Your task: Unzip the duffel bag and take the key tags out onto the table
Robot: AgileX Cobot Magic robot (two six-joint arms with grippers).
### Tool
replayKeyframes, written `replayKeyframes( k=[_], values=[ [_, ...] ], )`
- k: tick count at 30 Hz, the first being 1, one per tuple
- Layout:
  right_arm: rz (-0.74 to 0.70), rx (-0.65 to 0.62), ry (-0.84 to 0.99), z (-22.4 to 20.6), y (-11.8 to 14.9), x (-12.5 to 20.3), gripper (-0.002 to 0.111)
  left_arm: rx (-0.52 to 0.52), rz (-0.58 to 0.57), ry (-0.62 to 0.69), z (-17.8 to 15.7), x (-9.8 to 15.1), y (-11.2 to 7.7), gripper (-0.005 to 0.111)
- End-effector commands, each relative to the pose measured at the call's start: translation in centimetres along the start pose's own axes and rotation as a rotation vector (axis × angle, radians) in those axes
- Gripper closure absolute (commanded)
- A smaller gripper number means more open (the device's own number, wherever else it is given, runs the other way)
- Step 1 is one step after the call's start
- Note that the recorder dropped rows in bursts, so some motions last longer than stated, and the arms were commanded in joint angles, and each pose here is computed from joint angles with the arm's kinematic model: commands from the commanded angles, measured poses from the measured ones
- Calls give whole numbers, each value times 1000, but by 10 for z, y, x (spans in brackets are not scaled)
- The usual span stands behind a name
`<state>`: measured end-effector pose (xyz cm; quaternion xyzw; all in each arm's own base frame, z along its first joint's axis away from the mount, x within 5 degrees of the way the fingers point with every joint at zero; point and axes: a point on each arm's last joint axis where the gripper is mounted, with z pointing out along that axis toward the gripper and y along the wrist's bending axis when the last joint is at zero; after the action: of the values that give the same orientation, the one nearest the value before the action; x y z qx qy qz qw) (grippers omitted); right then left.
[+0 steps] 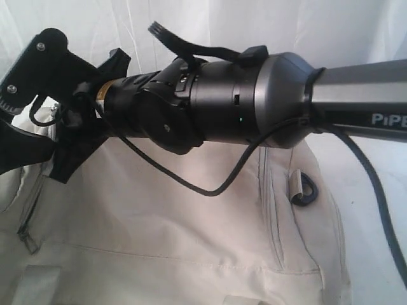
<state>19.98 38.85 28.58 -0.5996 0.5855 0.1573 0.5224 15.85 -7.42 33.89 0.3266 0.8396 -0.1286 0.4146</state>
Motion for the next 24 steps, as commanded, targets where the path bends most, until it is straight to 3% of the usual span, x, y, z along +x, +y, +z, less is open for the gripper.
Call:
replayKeyframes(
  k=[1,5,16,24],
  values=[
    [-55,28,-48,-13,-8,-14,108,7,-20,21,17,-2,6,26],
    [-122,35,-44,-15,-11,-13,108,8,-20,35,23,-2,8,26],
    [-112,105,-4,-16,-44,5,108,12,8,48,25,-1,8,26],
    [-112,112,-9,-16,-45,5,108,15,41,10,38,-6,13,26]
  ],
)
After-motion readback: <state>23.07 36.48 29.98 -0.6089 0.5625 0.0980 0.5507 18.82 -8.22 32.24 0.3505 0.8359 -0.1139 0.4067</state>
